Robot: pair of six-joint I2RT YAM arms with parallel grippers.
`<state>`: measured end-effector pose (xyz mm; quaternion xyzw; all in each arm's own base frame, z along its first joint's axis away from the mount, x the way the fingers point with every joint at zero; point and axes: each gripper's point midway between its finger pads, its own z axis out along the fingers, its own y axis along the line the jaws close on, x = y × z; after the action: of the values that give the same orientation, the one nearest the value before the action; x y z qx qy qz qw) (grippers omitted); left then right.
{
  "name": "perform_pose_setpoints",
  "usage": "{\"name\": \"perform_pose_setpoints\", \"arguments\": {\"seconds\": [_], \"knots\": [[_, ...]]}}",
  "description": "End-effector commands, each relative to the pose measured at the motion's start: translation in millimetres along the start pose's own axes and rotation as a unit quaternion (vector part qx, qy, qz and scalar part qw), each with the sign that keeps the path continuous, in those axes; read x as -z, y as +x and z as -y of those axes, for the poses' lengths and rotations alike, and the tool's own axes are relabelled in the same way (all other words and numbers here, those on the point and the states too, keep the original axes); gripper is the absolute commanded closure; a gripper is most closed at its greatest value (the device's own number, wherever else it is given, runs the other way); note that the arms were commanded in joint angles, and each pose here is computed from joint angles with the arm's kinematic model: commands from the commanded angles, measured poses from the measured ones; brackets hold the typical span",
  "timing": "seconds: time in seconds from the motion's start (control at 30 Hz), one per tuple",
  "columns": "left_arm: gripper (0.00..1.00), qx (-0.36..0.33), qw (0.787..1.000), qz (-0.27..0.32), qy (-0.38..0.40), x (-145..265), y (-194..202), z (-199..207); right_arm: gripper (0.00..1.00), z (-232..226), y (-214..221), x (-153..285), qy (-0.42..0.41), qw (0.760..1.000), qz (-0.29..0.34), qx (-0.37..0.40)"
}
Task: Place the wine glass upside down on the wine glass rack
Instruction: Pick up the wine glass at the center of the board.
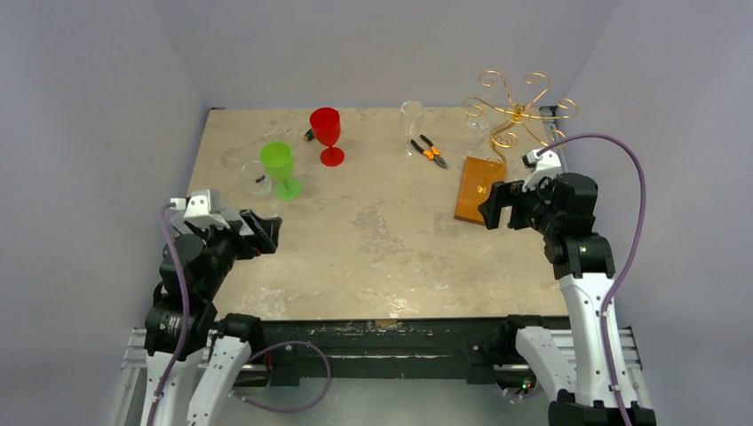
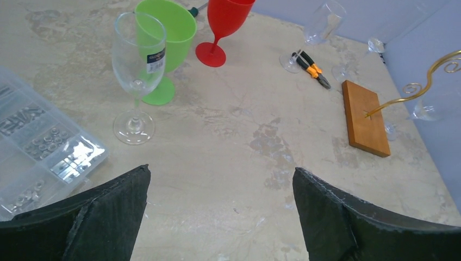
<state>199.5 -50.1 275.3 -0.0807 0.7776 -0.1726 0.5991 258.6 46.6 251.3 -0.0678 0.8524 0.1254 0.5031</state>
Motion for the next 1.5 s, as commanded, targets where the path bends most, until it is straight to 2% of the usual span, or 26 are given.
{"name": "perform_pose_setpoints", "arguments": {"seconds": [0.0, 0.13, 0.27, 0.4, 0.6, 0.7, 0.93, 1.23, 1.37, 1.43, 1.47], "knots": [[0.00, 0.026, 0.999, -0.015, 0.046, 3.8, 1.7, 19.3, 0.01, -17.3, -11.6, 1.6, -0.057, 0.997, 0.020, 0.048], [0.00, 0.045, 0.995, -0.036, 0.087, -3.4, 7.9, 35.1, 0.01, -34.5, 6.0, 2.4, -0.130, 0.985, -0.006, 0.116], [0.00, 0.057, 0.988, -0.063, 0.127, -10.2, 8.4, 52.4, 0.01, -58.0, 26.1, 13.6, -0.231, 0.952, -0.031, 0.197], [0.00, 0.051, 0.986, -0.075, 0.138, -15.8, 2.4, 59.0, 0.01, -66.8, 36.3, 16.0, -0.282, 0.932, -0.056, 0.219], [0.00, 0.050, 0.991, -0.059, 0.108, -40.7, -33.3, 60.0, 0.01, -82.7, 38.3, 8.5, -0.347, 0.918, -0.060, 0.182], [0.02, 0.058, 0.993, -0.067, 0.083, -65.3, -50.9, 58.6, 0.01, -78.1, 33.8, 4.0, -0.332, 0.922, -0.053, 0.193], [0.11, 0.029, 0.992, -0.123, -0.009, -117.2, -73.2, 22.7, 0.01, -77.0, 26.9, 0.0, -0.321, 0.928, -0.037, 0.187], [0.15, -0.061, 0.984, -0.130, -0.109, -125.8, -70.8, -25.5, 0.02, -81.3, 32.3, 2.3, -0.343, 0.921, -0.052, 0.179], [0.16, -0.066, 0.982, -0.133, -0.121, -129.2, -65.9, -34.9, 0.02, -78.6, 40.6, -7.3, -0.340, 0.923, -0.051, 0.171], [0.19, -0.058, 0.982, -0.140, -0.115, -131.9, -62.7, -35.4, 0.02, -66.9, 44.1, -16.9, -0.307, 0.933, -0.057, 0.176], [0.20, -0.053, 0.982, -0.143, -0.109, -132.7, -61.2, -34.1, 0.04, -49.1, 43.0, -27.5, -0.252, 0.950, -0.065, 0.172]]}}
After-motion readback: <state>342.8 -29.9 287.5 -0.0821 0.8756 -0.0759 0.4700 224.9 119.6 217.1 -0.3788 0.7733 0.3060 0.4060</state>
